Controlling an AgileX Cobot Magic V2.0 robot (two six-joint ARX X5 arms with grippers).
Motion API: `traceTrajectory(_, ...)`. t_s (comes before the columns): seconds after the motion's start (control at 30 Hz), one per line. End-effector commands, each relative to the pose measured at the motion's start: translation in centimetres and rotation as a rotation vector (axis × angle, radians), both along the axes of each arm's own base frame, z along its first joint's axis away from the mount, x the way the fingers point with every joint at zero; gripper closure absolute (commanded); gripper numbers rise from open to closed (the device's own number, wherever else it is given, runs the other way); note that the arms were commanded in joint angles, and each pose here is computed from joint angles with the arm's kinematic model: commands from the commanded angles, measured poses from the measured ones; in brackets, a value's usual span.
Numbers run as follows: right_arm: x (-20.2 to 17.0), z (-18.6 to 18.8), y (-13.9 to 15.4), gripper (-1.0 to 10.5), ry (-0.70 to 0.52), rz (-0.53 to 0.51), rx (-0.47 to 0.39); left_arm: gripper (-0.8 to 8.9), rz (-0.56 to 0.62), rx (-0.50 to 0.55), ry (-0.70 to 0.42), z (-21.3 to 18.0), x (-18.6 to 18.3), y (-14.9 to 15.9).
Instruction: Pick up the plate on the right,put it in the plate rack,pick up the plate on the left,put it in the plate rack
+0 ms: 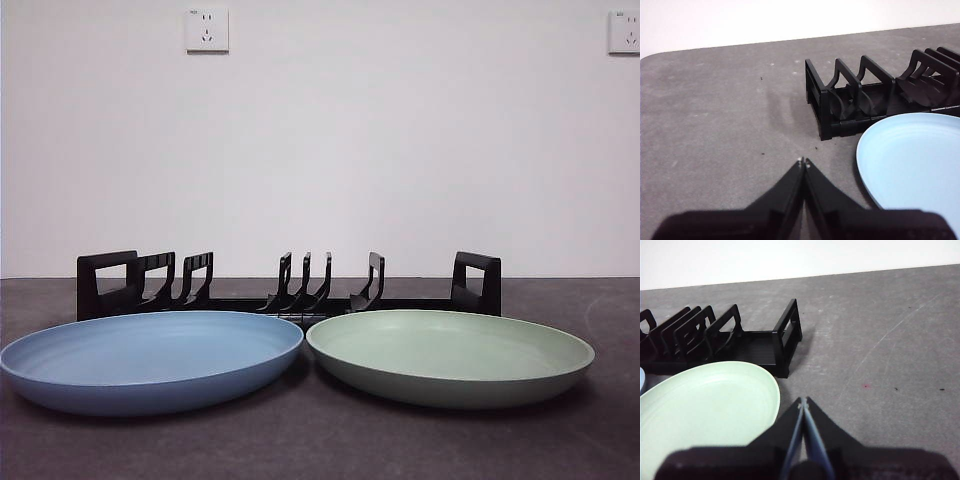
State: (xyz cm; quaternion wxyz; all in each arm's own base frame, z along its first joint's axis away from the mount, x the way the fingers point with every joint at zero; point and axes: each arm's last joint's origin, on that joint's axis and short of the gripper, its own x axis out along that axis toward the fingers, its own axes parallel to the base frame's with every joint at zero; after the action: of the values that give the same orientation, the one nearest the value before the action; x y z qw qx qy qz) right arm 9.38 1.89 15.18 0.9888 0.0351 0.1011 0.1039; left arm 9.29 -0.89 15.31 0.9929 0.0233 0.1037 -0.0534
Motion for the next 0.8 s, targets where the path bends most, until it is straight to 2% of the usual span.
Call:
traceTrajectory(0.03,0.1,-0.4,0.0,9.4,0.020,-0.011,0.051,8.17,-0.017,-0.090,0.016,-0.4,0.1,-0.1)
traceTrajectory(0.27,0.1,-0.4,0.0,9.4,0.057,-0.046,0.225,8.17,-0.080,-0.207,0.029,-0.3,0.0,-0.3)
traceTrajectory(0.57,0.0,1.5,0.0,9.6,0.041,-0.049,0.249,8.20,-0.105,-0.248,-0.004,2.2,-0.2,-0.4)
traceTrajectory(0.8,1.4,5.1,0.2,9.6,0.109,-0.058,0.233,8.20,-0.102,-0.246,0.044,5.9,0.8,-0.5)
